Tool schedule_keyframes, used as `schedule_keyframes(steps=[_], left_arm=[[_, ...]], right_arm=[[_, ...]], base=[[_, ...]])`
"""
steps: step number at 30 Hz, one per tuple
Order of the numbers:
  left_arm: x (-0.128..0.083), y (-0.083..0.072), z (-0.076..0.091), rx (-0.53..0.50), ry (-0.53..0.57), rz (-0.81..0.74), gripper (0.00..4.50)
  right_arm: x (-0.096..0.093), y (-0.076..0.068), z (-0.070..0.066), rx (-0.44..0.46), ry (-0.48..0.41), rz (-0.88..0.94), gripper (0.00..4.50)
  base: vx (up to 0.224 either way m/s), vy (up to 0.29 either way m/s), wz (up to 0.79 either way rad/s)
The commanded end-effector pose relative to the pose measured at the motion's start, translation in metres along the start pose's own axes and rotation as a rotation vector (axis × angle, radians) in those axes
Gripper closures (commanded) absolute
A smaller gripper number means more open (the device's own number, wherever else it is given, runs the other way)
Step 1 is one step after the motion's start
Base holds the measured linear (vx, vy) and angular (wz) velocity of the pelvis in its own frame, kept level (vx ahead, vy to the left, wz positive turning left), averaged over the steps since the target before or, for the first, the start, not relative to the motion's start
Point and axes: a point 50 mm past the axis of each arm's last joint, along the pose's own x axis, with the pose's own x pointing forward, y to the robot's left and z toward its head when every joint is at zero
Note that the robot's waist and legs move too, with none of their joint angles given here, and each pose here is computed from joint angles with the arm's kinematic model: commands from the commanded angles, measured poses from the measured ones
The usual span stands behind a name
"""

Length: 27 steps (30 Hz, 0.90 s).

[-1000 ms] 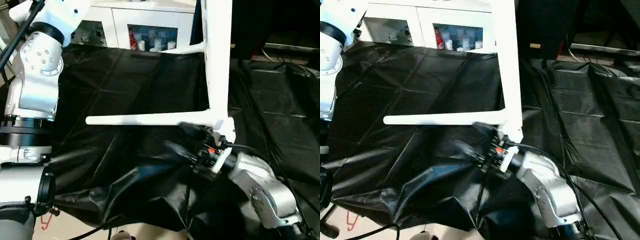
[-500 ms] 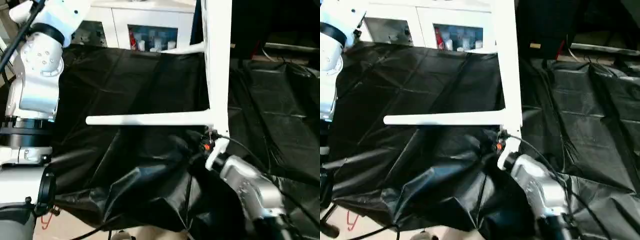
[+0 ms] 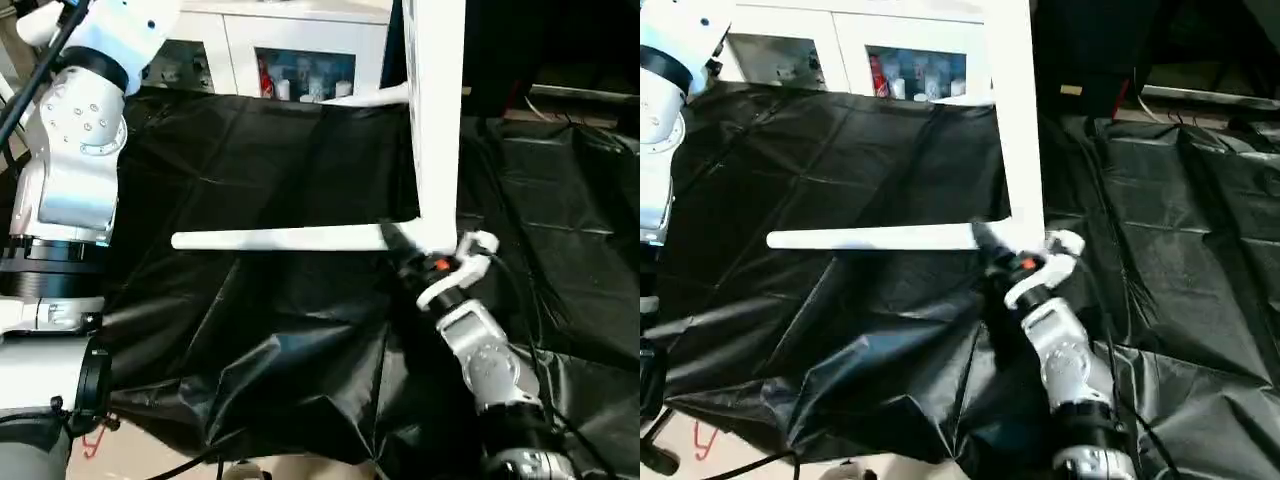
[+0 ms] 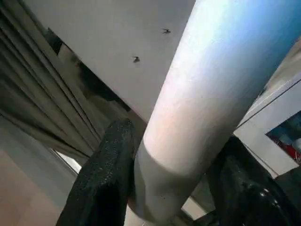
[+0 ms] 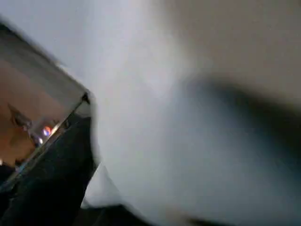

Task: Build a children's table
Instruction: Flip table

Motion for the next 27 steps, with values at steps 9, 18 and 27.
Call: schedule_keyframes(steps=[9,18,27], left_arm=[[-0.003,0.019,0.004,-0.243,-0.028,0.127,2.49],[-0.005,0.021,0.014,-0.252,-0.086,0.137,2.49],[-0.011,0.023,0.030,-0.248,-0.198,0.150,2.49]], right_arm=[[0.019,0.007,0.000,0.027,-0.025,0.076,0.80],[0.023,0.003,0.001,0.015,-0.025,0.063,1.53],[0.026,-0.001,-0.002,0.020,-0.026,0.039,2.06]], base=[[0.000,0.000,0.00],[0.000,0.000,0.00],[0.000,0.000,0.00]])
